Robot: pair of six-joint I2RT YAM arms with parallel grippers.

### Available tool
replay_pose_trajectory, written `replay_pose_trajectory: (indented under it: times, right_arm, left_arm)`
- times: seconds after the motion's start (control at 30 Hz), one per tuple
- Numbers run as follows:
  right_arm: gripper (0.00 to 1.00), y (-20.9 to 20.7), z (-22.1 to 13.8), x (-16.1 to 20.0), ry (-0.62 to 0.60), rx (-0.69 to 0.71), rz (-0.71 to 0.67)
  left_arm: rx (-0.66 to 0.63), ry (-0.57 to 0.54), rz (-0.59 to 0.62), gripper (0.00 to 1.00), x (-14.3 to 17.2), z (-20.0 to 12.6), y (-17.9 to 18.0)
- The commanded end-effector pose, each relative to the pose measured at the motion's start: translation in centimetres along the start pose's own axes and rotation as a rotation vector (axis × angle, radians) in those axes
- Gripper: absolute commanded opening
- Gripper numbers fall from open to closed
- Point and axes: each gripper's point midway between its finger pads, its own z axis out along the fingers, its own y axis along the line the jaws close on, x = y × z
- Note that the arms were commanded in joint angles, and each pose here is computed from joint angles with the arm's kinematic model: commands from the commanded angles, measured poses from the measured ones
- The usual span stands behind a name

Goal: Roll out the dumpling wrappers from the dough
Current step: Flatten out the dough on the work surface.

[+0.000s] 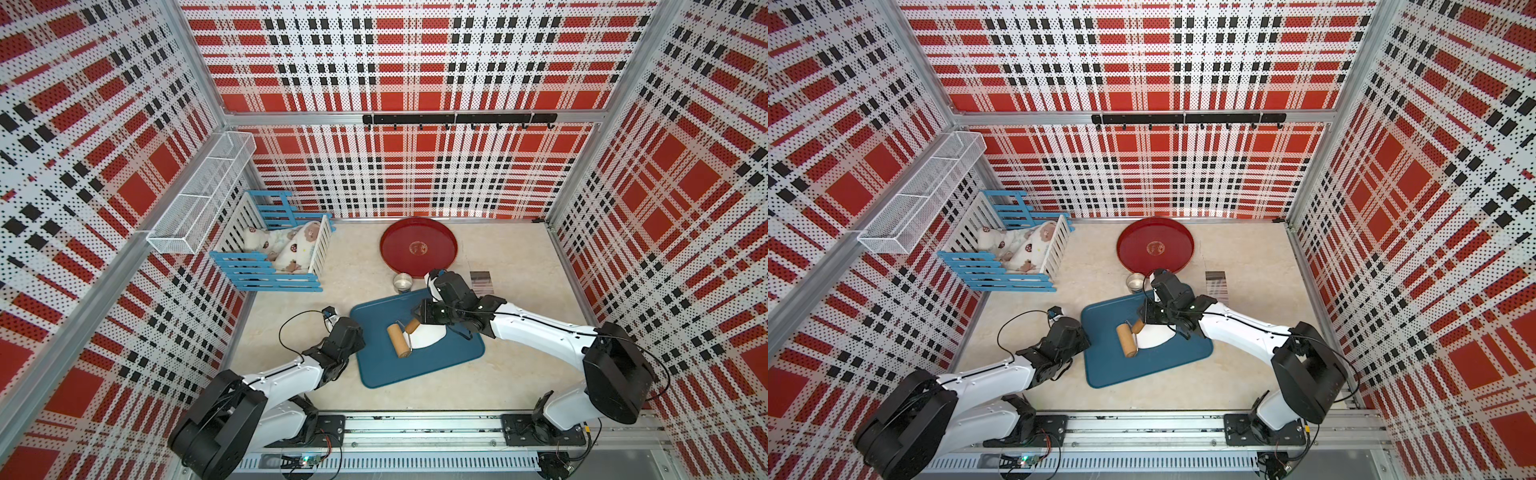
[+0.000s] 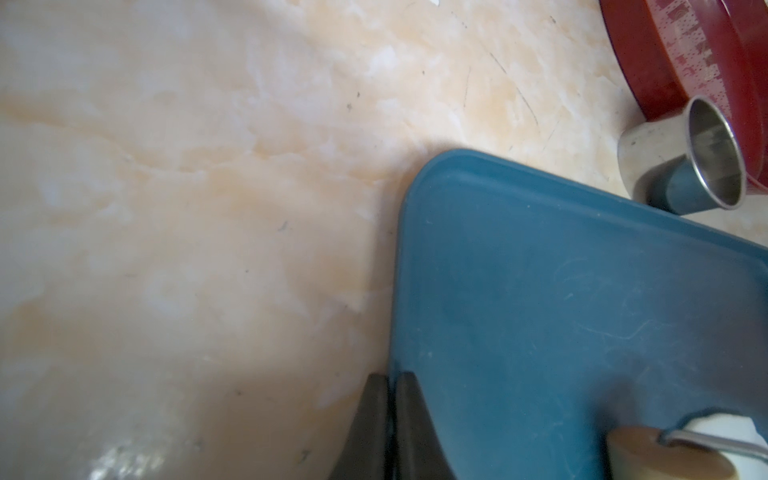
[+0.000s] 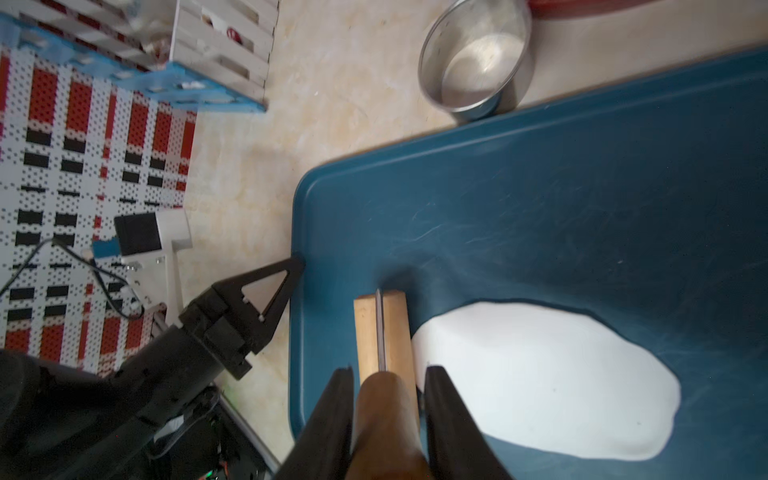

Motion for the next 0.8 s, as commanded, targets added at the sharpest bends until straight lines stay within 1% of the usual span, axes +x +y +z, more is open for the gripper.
replay_pose_trajectory:
  times: [0.0,0.07,0.17,0.27,0.37,0.53,0.77]
  right_arm:
    - [0.00,-0.5,0.1,2.6,0.113,0.027,-0.018]
    - [0.00,1.4,-0.9,0.5,0.059,-0.016,-0.040]
    - [0.00,3.1,-2.2,-1.8,-0.004,-0.029,-0.070]
    - [0.00,3.9,-3.2,-3.3,-0.042,-0.031,-0.089]
    - [0.00,4.0,-4.1,-4.0,-0.065,-0.026,-0.094]
    - [0.00,2.2,-6.0,-5.1,-0.131,0.035,-0.091]
    - [0.00,-3.7,-8.7,-6.5,-0.209,0.203,-0.081]
  left_arm:
    - [-0.008,-0.053,-0.069,0.00,-1.3,-0.2,0.5]
    - [-0.009,-0.056,-0.070,0.00,-1.4,-0.3,0.6]
    - [-0.010,-0.058,-0.071,0.00,-1.5,-0.5,0.6]
    - [-0.010,-0.067,-0.073,0.00,-1.7,-0.7,0.7]
    - [-0.007,-0.072,-0.074,0.00,-1.9,-0.8,0.8]
    - [0.031,-0.057,-0.044,0.00,-1.8,-0.8,-0.1]
    - [0.076,-0.011,0.008,0.00,-1.2,-0.7,-1.3]
